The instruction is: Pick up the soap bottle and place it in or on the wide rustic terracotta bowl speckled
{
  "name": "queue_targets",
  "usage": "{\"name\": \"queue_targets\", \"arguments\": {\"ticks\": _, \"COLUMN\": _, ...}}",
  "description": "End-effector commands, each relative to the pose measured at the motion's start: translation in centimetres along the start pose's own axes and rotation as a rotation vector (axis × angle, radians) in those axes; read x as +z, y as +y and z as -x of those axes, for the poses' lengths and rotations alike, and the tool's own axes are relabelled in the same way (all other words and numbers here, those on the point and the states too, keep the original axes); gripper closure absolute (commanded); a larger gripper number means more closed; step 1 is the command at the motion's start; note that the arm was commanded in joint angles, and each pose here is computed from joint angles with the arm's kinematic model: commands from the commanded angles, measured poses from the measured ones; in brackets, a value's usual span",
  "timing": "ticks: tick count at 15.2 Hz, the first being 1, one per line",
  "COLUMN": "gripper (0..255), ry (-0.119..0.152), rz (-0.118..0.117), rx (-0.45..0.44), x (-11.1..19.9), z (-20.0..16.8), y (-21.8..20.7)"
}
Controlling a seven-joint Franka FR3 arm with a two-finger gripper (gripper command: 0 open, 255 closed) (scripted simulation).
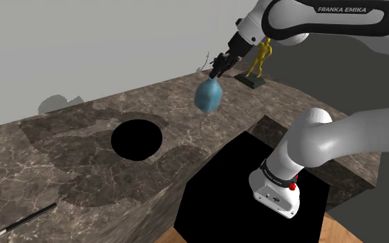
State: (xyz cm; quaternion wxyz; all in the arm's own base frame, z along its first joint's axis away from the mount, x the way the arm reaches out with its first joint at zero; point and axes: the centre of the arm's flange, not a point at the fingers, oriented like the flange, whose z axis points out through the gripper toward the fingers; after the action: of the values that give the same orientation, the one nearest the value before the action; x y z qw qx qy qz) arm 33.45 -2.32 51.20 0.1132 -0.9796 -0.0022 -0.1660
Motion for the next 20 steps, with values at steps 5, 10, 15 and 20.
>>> {"name": "queue_targets", "arguments": {"ticks": 5, "gripper": 255, "ry": 0.0, "rz": 0.0, "rx": 0.0, "x": -2.7, "z": -0.9, "y": -0.6}}
{"name": "queue_targets", "arguments": {"ticks": 10, "gripper": 255, "ry": 0.0, "rz": 0.0, "rx": 0.0, "x": -1.9, "z": -2.7, "y": -6.9}}
{"name": "queue_targets", "arguments": {"ticks": 15, "gripper": 255, "ry": 0.0, "rz": 0.0, "rx": 0.0, "x": -1.0, "z": -4.4, "y": -13.2}}
{"name": "queue_targets", "arguments": {"ticks": 20, "gripper": 255, "ry": 0.0, "rz": 0.0, "rx": 0.0, "x": -0.2, "z": -6.2, "y": -19.5}}
